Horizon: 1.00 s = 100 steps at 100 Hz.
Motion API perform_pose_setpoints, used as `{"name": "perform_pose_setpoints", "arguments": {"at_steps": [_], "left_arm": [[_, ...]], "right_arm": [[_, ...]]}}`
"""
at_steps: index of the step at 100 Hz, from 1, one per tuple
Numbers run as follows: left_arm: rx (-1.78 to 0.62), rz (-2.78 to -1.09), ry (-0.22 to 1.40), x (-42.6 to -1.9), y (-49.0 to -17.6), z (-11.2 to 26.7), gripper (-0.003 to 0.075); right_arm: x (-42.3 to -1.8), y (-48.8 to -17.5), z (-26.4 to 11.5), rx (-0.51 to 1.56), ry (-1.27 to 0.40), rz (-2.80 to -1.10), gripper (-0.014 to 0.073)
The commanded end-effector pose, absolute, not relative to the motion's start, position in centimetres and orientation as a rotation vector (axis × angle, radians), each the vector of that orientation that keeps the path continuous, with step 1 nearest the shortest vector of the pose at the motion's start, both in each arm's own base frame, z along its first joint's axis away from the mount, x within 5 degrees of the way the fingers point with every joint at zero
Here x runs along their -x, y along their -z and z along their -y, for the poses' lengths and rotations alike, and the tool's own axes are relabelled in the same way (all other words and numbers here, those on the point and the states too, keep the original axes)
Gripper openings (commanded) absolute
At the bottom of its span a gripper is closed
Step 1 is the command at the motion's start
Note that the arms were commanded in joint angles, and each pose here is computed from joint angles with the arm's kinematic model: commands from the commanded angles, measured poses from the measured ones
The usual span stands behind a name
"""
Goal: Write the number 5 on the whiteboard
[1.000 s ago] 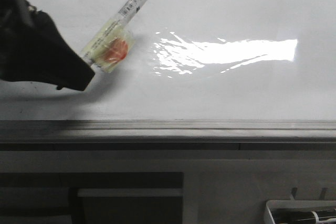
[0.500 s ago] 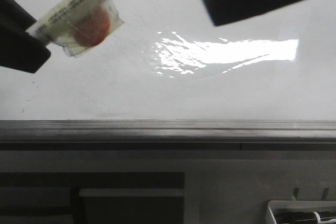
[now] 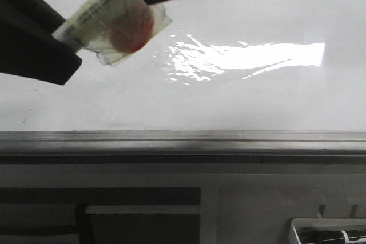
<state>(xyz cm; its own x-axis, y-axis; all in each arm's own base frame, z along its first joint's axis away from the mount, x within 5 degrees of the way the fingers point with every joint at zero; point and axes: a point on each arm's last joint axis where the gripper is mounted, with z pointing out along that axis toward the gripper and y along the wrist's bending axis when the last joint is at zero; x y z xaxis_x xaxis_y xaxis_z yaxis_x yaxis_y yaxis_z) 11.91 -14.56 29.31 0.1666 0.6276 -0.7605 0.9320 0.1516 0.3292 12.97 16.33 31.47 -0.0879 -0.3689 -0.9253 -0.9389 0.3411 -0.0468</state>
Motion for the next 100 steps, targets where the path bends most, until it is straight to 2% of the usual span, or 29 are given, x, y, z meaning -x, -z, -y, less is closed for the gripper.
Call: {"name": "perform_pose_setpoints", "arguments": {"at_steps": [1,18,47,56,70,77,85,100], "left_arm": [[-1.504,-1.487,0.469,-11.9,-30.8,14.9,-0.0020],[-1.517,-1.453,0.489,-11.8,-30.9,15.1,-0.0020],[-1.531,-1.467,0.532,-11.8,-30.6,15.4,-0.0020],[-1.537,-1.478,0.541,-11.9,-30.4,15.6,-0.0020],[-1.534,-1.481,0.546,-12.0,-30.4,15.6,-0.0020],[-1.528,-1.482,0.546,-12.0,-30.4,15.6,-0.0020],[-1.506,-1.488,0.560,-12.0,-30.5,15.7,-0.0020],[-1.417,-1.507,0.572,-12.4,-30.9,15.7,-0.0013]], "right_arm": [[-13.1,-33.2,-16.5,1.125,-0.779,-1.595,0.0472],[-12.8,-33.5,-16.9,1.117,-0.868,-1.557,0.0472],[-13.6,-32.2,-18.0,1.118,-0.941,-1.625,0.0459],[-13.5,-32.1,-18.2,1.140,-0.959,-1.624,0.0388],[-13.5,-32.0,-18.3,1.138,-0.973,-1.628,0.0230],[-13.6,-32.0,-18.2,1.132,-0.966,-1.630,0.0115],[-13.6,-32.0,-18.2,1.132,-0.966,-1.630,-0.0066],[-13.6,-32.0,-18.2,1.135,-0.970,-1.628,-0.0061]]}}
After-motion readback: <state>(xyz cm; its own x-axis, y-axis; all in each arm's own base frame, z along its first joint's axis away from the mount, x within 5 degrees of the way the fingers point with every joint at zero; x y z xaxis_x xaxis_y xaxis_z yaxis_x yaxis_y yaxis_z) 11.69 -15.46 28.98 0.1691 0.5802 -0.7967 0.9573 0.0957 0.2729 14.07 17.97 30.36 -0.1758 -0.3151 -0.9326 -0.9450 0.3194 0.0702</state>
